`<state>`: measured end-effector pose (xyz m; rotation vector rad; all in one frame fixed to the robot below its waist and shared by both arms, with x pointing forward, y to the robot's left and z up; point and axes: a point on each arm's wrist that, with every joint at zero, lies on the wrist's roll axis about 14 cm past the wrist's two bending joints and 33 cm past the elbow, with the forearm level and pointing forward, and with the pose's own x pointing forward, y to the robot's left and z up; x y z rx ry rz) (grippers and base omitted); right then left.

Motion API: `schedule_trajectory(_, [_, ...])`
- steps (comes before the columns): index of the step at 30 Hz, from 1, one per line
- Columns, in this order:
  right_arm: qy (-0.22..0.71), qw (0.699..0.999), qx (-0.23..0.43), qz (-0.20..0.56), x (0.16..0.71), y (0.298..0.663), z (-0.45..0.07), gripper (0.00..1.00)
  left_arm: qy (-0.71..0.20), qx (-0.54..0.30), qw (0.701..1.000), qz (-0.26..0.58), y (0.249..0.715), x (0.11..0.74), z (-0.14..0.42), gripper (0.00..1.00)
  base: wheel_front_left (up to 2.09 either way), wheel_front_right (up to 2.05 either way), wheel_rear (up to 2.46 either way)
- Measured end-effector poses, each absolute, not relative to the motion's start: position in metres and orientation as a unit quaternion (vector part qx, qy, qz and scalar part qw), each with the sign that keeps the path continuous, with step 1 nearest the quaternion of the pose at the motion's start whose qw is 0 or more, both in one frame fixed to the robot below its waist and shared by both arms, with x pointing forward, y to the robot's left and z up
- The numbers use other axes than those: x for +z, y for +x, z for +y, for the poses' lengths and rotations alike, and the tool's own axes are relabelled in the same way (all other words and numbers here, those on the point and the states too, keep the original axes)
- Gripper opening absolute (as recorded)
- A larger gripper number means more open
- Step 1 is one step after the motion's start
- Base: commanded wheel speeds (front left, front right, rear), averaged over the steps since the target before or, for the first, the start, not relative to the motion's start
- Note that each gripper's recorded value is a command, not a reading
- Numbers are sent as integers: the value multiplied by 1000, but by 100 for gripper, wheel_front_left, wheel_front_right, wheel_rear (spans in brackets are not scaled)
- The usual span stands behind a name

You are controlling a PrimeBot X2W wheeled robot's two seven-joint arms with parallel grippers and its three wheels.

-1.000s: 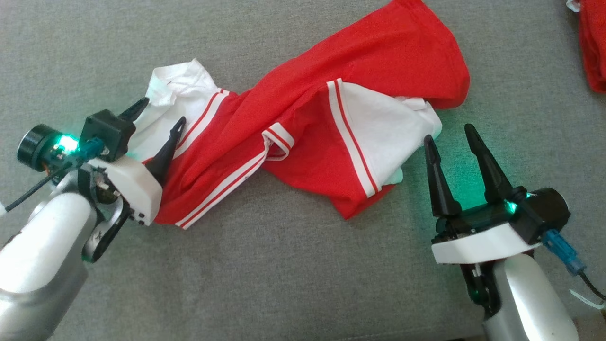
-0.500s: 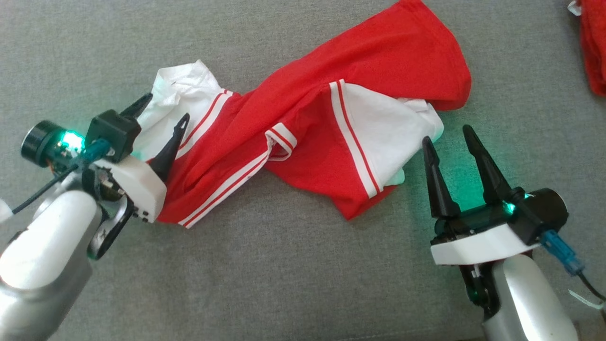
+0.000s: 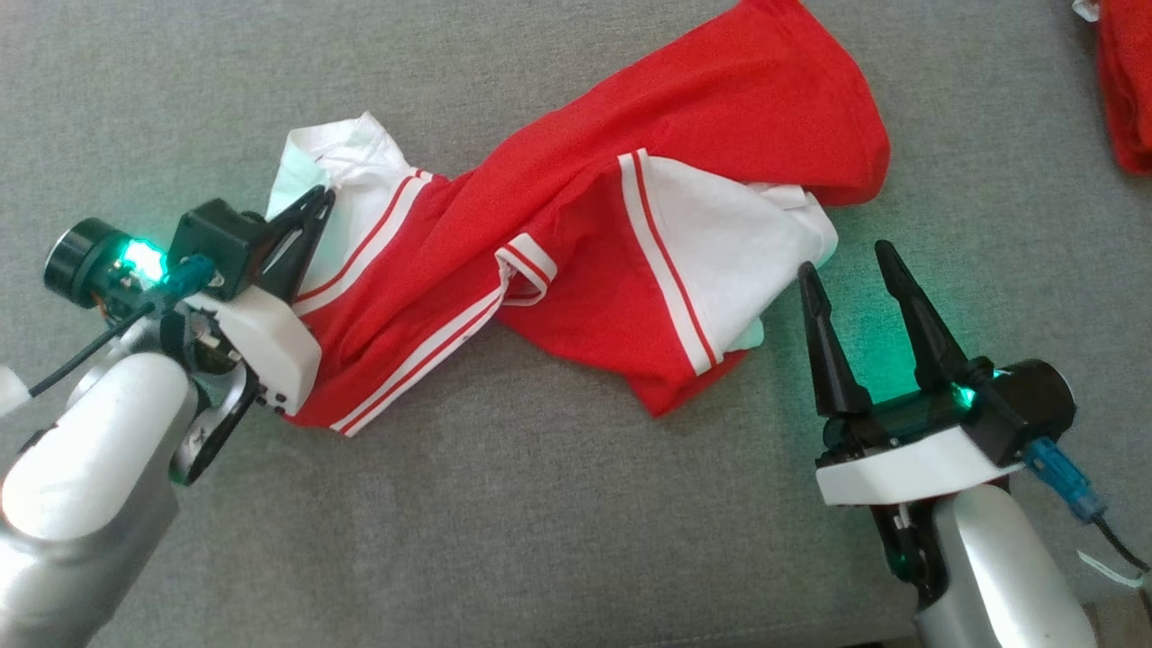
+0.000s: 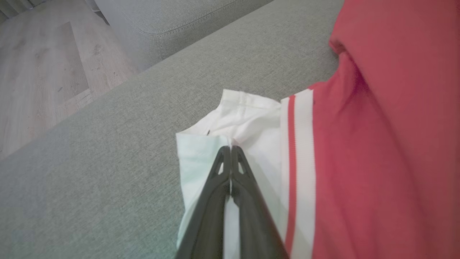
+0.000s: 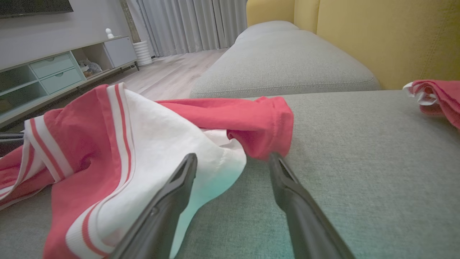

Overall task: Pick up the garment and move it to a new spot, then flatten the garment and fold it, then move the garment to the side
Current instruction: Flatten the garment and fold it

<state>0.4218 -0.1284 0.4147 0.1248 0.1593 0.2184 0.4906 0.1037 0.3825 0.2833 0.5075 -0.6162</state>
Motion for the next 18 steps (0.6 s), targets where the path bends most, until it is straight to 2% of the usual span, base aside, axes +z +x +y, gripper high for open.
schedule_trajectory(11, [61,989,112,75,416,426,-127,100,149,-274,927,207,503,402,122,0,0,0,0])
schedule_trajectory(18, [57,991,115,35,439,458,-143,100,175,-232,943,164,523,435,155,0,0,0,0])
